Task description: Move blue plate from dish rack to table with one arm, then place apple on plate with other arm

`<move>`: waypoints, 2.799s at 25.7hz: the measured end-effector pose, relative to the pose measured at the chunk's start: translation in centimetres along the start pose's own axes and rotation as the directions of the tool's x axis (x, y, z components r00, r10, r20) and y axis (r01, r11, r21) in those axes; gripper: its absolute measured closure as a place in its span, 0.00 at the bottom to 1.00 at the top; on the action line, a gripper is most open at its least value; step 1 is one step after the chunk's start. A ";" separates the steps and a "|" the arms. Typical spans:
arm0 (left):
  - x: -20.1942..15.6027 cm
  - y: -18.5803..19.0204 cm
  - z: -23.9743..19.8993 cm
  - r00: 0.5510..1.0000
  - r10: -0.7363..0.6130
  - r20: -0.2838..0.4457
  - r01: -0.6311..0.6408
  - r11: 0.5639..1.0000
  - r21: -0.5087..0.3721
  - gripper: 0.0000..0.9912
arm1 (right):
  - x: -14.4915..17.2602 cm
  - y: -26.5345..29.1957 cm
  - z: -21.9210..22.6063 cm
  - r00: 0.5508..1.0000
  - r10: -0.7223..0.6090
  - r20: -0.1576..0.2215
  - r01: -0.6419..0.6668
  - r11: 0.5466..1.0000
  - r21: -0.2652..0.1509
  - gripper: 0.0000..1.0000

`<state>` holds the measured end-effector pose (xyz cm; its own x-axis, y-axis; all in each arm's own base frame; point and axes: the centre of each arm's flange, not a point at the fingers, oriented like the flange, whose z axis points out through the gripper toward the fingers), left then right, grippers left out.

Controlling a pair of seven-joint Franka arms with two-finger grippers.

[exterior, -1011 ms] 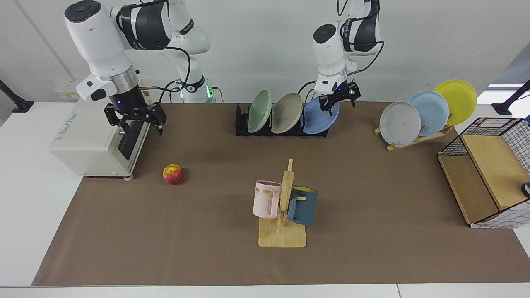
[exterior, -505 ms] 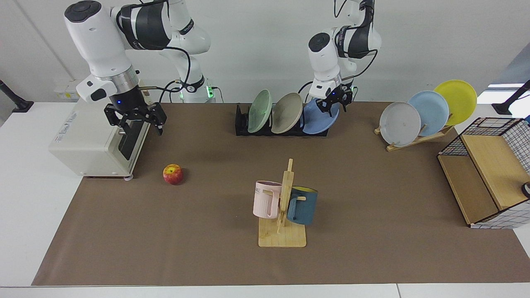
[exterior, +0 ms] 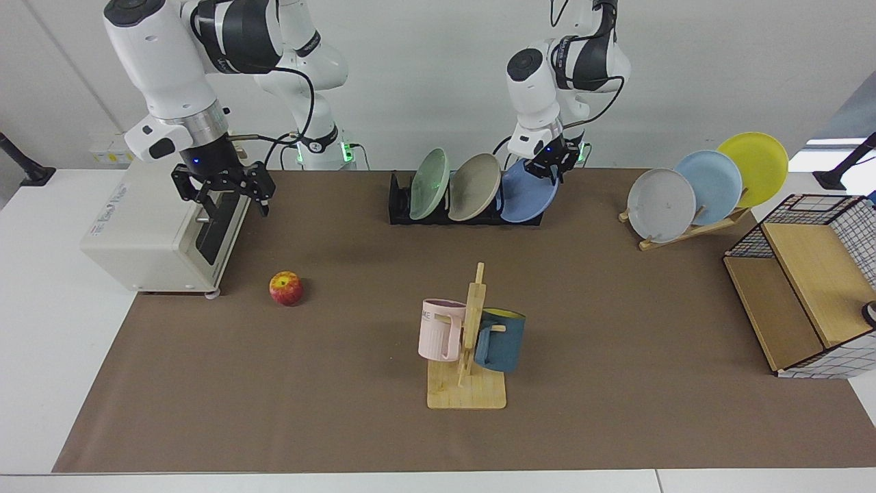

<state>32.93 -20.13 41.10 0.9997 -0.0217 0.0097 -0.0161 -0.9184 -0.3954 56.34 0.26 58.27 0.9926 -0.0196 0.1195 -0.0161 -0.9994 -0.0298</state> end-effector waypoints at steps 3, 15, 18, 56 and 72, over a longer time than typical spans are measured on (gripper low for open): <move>0.0 0.0 -1.3 1.000 -0.003 -0.004 0.003 1.000 0.016 0.92 | -0.3 -0.3 0.6 1.000 -0.005 0.020 0.005 1.000 0.000 0.00; 0.5 -0.3 -6.0 0.997 -0.054 -0.056 0.059 0.995 0.083 0.93 | -1.7 -0.2 10.2 0.996 -0.004 0.084 0.004 1.000 -0.005 0.00; 1.4 -1.3 -7.2 0.994 -0.085 -0.073 0.090 0.994 0.068 0.93 | -1.8 -0.2 12.7 0.996 -0.003 0.094 0.004 1.000 -0.009 0.00; 15.1 8.6 1.3 0.904 -0.387 0.184 0.419 0.709 -0.567 0.93 | -2.8 0.3 29.4 0.988 0.003 0.152 0.003 0.999 -0.040 0.31; 15.3 9.1 2.9 0.920 -0.362 0.147 0.379 0.735 -0.562 0.92 | -0.2 -0.3 18.0 0.994 -0.005 0.105 0.007 1.000 -0.022 0.31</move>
<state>48.13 -27.70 35.01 0.9284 0.3711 0.0170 0.3576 -0.9052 0.2298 58.32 1.05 40.35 0.9998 -0.0121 0.0152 -0.0120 -0.9999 -0.0073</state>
